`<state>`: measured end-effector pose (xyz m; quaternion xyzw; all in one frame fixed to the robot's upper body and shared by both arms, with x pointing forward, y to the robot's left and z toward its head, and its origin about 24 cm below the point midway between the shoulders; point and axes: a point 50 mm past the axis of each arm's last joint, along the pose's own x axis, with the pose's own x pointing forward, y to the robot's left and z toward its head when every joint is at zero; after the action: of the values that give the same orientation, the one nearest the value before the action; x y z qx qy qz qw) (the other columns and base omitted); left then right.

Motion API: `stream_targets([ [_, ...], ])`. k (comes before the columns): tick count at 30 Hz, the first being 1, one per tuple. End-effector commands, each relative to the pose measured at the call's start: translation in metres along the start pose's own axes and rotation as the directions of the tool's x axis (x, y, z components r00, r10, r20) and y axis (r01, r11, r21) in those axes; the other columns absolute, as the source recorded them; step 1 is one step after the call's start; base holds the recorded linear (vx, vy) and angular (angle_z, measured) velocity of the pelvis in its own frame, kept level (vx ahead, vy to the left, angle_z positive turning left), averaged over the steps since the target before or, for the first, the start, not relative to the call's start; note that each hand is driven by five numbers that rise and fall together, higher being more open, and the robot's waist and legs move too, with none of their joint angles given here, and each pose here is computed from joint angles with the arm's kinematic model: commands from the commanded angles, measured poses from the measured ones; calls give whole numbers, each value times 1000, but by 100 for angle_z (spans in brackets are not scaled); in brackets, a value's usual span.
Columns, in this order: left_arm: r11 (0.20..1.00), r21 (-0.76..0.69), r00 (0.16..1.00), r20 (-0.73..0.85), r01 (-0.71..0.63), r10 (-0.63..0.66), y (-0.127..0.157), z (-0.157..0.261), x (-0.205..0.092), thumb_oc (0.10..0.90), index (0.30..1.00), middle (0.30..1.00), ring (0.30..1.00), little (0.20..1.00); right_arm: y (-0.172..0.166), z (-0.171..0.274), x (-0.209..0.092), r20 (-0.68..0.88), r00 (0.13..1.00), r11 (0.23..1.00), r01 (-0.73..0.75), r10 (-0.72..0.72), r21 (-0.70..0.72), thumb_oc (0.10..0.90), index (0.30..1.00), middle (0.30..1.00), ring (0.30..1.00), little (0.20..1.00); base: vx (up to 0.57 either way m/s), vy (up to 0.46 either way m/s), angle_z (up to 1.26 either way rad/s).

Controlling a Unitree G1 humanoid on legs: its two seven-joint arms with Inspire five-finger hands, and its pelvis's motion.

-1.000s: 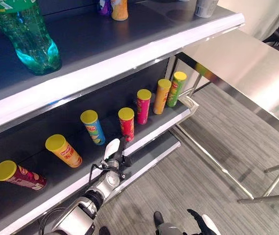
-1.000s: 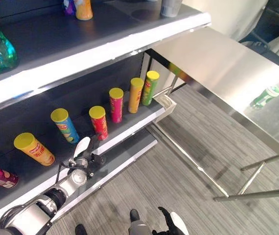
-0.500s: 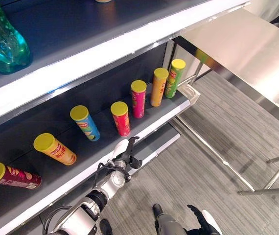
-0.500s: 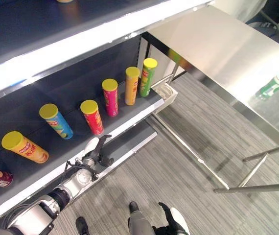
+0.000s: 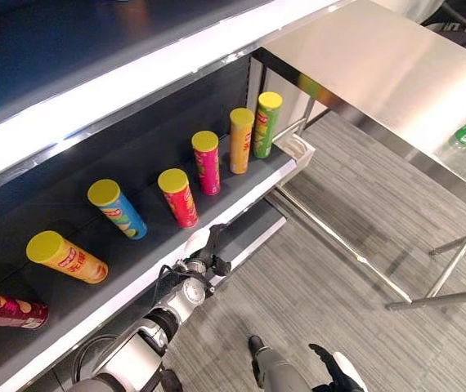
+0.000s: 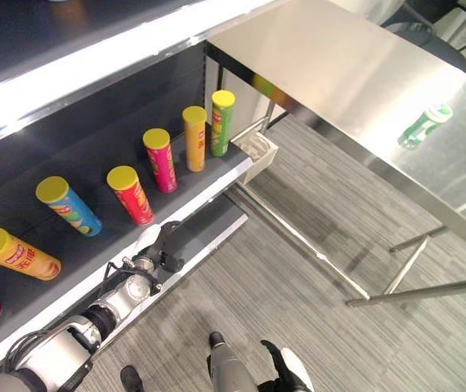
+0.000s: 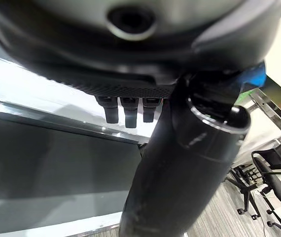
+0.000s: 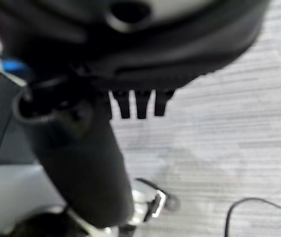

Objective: Put the goods on the table back onto the shelves and tidy them up.

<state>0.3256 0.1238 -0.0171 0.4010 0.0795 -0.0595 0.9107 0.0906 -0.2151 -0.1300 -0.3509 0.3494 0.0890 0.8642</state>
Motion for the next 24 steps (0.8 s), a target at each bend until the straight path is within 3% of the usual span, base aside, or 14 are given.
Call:
stream_targets([
  [1, 973, -84, 972, 80, -215, 221, 52, 34, 26, 800, 900, 900, 900, 900, 5, -5, -14, 37, 999, 1000, -14, 13, 19, 800, 900, 900, 900, 900, -11, -17, -7],
  [24, 920, -20, 919, 32, -392, 393, 114, 20, 34, 800, 900, 900, 900, 900, 7, -2, -14, 67, 997, 999, -33, 32, 18, 800, 900, 900, 900, 900, -7, -7, -3],
])
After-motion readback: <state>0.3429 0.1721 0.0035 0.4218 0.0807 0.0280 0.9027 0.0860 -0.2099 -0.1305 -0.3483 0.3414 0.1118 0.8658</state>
